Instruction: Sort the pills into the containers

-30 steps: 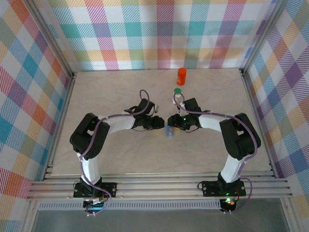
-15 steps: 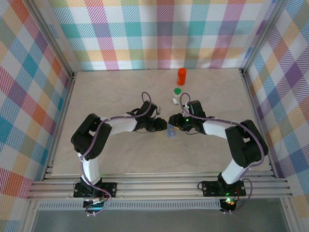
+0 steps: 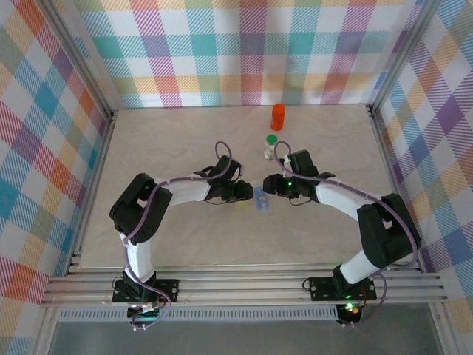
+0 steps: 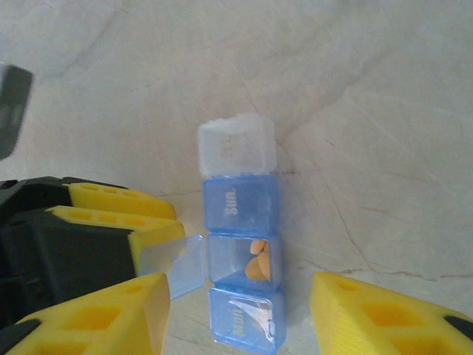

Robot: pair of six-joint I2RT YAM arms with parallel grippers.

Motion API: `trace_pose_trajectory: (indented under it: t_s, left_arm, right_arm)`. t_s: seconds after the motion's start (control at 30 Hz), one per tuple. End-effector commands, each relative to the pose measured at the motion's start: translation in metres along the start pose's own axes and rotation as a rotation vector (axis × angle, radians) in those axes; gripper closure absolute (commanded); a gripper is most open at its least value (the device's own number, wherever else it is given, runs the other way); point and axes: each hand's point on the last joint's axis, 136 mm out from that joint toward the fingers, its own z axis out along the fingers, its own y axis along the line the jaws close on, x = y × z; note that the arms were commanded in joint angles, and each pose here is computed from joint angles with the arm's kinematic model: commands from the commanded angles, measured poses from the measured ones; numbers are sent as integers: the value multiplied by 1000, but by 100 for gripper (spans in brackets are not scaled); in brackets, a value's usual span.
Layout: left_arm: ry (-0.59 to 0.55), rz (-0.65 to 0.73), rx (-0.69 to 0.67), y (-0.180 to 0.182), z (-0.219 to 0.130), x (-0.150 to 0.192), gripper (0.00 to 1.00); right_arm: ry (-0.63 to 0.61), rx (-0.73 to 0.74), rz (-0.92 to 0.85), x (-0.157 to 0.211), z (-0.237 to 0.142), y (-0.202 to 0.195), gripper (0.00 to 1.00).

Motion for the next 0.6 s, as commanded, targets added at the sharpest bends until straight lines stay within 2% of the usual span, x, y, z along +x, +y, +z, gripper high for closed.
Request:
trace_pose_trajectory:
  t_s: [0.0,0.07,0.17,0.23,0.43,0.57]
  left_arm:
    - [-62,-3,14,-3,-24,-27,61]
    - [-76,-3,28,-8,-28,-35,57]
    - [-91,-16,52,-16,-24,-44,40]
    - [-96,-27,56,-16,-17,-49,33]
    - [-79,-48,63,-15,8,-57,31]
    - [-58,-59,41,-7,20,-54,33]
  right_arm:
    - [26,44,-149,0,-13,8,44]
    - [40,48,-171,0,-13,11,41]
    - [74,54,-205,2,-9,14,39]
    - [104,61,-223,3,-4,15,38]
    - [145,71,-285,11,4,25,32]
    - [157,112,-339,13,9,28,30]
